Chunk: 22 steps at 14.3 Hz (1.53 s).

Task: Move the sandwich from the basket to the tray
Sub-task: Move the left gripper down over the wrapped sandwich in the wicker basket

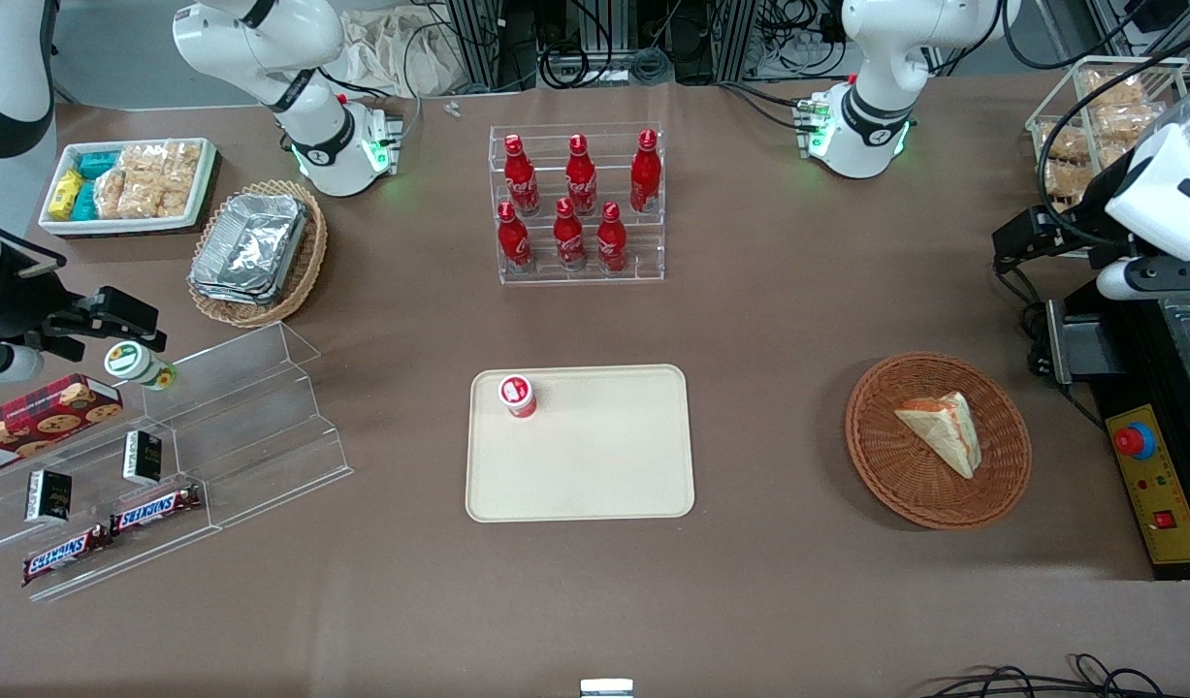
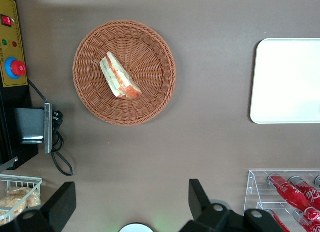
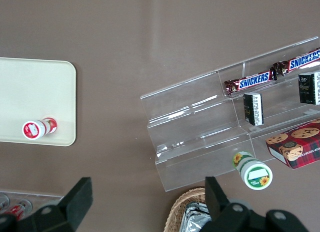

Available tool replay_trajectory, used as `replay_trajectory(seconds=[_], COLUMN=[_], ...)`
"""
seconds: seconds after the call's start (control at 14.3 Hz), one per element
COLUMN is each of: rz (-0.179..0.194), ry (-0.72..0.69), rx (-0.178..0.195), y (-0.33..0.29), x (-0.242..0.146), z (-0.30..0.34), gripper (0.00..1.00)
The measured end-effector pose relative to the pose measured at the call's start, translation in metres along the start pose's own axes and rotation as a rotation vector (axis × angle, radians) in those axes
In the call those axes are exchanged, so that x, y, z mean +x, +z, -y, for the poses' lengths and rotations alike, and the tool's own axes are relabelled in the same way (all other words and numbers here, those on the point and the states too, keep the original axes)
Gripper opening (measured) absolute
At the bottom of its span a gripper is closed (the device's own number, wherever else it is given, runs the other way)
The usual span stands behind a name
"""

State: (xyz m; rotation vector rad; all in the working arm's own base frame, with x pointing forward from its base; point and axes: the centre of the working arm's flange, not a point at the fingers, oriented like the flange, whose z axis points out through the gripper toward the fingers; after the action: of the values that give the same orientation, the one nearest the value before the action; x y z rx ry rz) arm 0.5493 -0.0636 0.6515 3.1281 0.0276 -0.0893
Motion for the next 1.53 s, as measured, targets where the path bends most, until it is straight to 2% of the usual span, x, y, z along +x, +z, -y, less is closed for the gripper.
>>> replay_trajectory(seconds=[0.42,0.56,0.77,0.91,1.12,1.47,1.53], rz=[0.015,0.045,0.108,0.117,0.099,0.014,0.007], ry=[-0.031,-0.126,-0.336,-0.461,-0.607,-0.708,-0.712], rx=[0.004,0.007,0.019,0.027,0.032,0.018,0.018], y=[0.002,0.016,0.059,0.094,0.164,0.288,0.307], x=[0.000,0.007,0.031,0.051,0.069,0.070,0.070], z=[0.003,0.015,0.047,0.054,0.067,0.102,0.103], gripper=[1.00,1.00,1.00,1.00,1.00,1.00,1.00])
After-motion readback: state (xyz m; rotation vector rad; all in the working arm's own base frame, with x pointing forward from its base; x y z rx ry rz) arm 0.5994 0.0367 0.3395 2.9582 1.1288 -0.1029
